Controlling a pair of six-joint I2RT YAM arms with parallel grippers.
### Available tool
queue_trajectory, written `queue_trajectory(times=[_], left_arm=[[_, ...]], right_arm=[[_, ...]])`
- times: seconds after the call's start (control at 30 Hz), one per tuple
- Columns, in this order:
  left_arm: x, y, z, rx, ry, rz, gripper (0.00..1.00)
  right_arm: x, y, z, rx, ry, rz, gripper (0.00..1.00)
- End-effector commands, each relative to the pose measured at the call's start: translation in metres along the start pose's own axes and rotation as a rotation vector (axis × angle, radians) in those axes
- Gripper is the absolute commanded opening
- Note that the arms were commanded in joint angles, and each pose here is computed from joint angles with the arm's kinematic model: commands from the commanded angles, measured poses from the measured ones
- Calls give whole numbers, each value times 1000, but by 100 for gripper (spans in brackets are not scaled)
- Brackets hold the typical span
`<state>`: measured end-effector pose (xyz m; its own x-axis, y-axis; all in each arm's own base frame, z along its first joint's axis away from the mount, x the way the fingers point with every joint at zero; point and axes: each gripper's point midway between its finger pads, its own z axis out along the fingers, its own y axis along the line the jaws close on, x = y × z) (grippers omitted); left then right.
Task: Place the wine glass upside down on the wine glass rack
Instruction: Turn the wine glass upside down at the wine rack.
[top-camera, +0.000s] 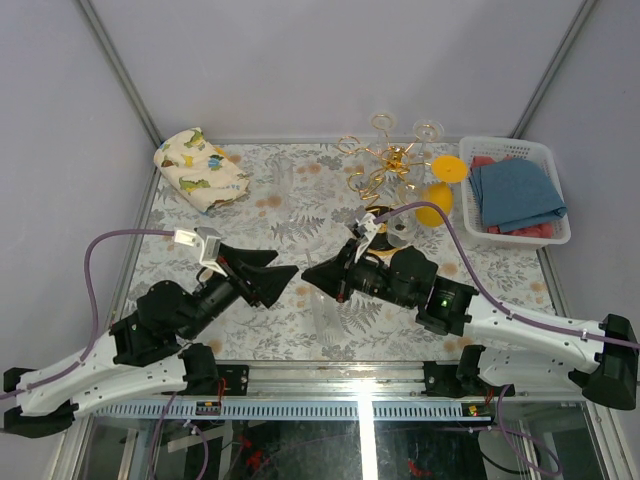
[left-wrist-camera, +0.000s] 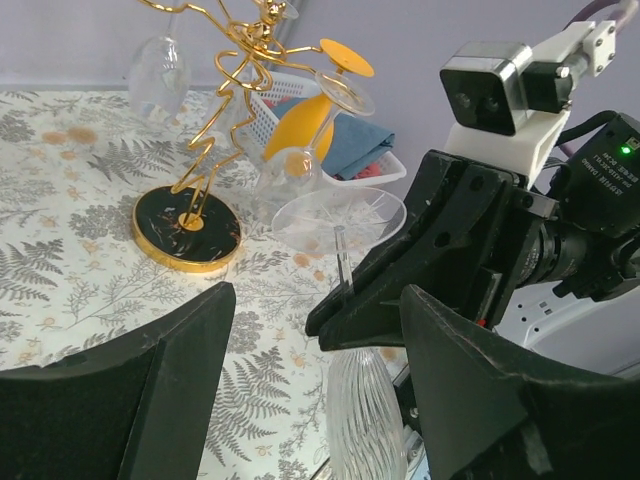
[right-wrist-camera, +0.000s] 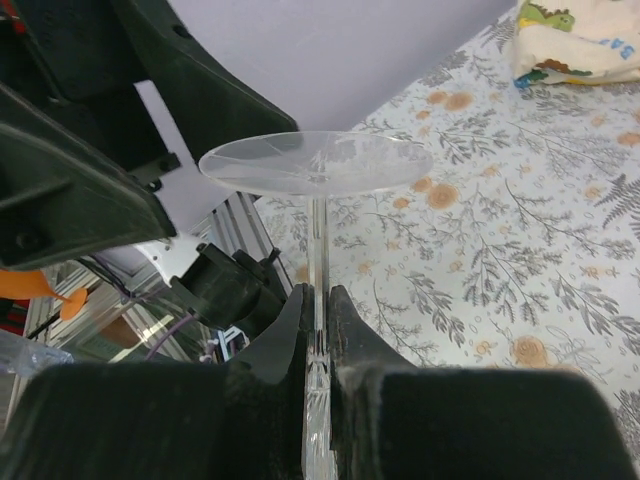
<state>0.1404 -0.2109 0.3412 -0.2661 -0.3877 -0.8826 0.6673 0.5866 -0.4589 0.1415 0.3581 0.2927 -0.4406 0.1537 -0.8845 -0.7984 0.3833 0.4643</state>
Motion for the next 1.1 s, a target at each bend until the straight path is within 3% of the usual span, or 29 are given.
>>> queue_trajectory(times=[0.0,0.3,0.4,0.5,0.7,0.77,0.83,0.93,1.07], left_arm=[[-14,-12,10,36,-103,-108,66],[-4,-19,26,54,-93,-133,65],[-4,-19,28,51,-99,-151,59],[-6,-22,29,67,-120,-178,50],[-8,-28,33,90,-124,-194,20],[-5,-29,34,93,-112,-192,9],[-5,-30,33,95,-103,-187,1],[-4,-29,32,92,-92,-175,0],[-2,-27,32,61,-47,-139,0]], right_arm=[[-32,28,4,-130,-103,-37,0],[-38,43,3,-209,-129,-45,0],[-36,49,4,-241,-115,-48,0],[-33,52,5,-264,-112,-44,0],[-34,51,3,-264,-127,-41,1],[-34,47,3,-246,-132,-46,9],[-34,43,2,-228,-138,-48,24],[-29,36,-2,-193,-121,-70,48],[-11,20,-10,-130,-39,-130,64]])
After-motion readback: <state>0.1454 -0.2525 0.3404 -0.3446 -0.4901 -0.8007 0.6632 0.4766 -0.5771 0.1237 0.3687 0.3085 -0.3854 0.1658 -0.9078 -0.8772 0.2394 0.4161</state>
